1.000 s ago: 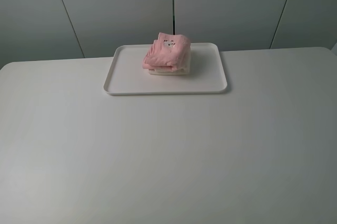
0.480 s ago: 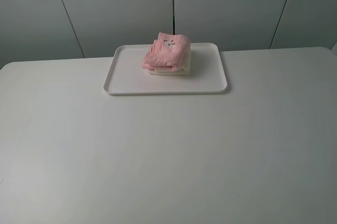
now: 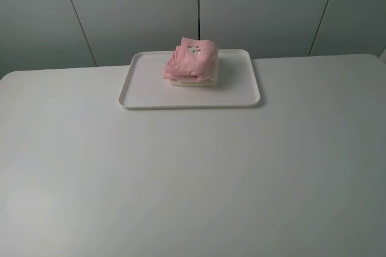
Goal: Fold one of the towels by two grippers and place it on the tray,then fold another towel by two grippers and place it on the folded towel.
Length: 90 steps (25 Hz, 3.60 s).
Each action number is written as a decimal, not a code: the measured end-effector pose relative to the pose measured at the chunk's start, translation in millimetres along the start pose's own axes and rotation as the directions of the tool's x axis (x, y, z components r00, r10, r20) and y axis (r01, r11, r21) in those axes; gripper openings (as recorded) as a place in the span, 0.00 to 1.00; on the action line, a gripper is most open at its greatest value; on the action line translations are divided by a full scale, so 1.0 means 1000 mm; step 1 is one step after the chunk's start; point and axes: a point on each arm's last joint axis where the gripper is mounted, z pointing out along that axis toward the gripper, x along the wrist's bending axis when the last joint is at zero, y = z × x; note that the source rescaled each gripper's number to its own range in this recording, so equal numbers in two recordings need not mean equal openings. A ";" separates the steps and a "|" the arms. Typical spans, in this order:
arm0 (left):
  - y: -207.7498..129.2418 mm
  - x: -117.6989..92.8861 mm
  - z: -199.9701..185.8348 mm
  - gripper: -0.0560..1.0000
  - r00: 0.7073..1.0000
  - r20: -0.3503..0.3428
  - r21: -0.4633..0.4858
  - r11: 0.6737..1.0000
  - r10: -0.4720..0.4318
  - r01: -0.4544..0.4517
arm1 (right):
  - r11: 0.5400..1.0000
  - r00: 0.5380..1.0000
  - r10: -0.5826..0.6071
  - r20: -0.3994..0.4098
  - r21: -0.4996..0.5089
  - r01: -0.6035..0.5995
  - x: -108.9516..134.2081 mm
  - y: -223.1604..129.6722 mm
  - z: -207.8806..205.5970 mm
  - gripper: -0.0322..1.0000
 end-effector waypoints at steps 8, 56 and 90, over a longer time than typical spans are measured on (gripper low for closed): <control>0.000 0.001 0.000 0.93 1.000 -0.007 0.001 1.000 0.000 0.000 | 1.000 1.000 0.002 0.000 -0.001 -0.002 0.000 0.000 0.000 1.00; 0.000 0.001 0.000 0.93 0.993 -0.110 -0.001 0.999 -0.042 0.042 | 0.989 0.954 0.147 0.263 -0.032 -0.144 0.002 0.002 0.003 1.00; 0.000 0.001 0.000 0.93 0.993 -0.110 -0.002 0.999 -0.052 0.052 | 0.989 0.954 0.146 0.261 -0.032 -0.143 0.002 0.002 0.003 1.00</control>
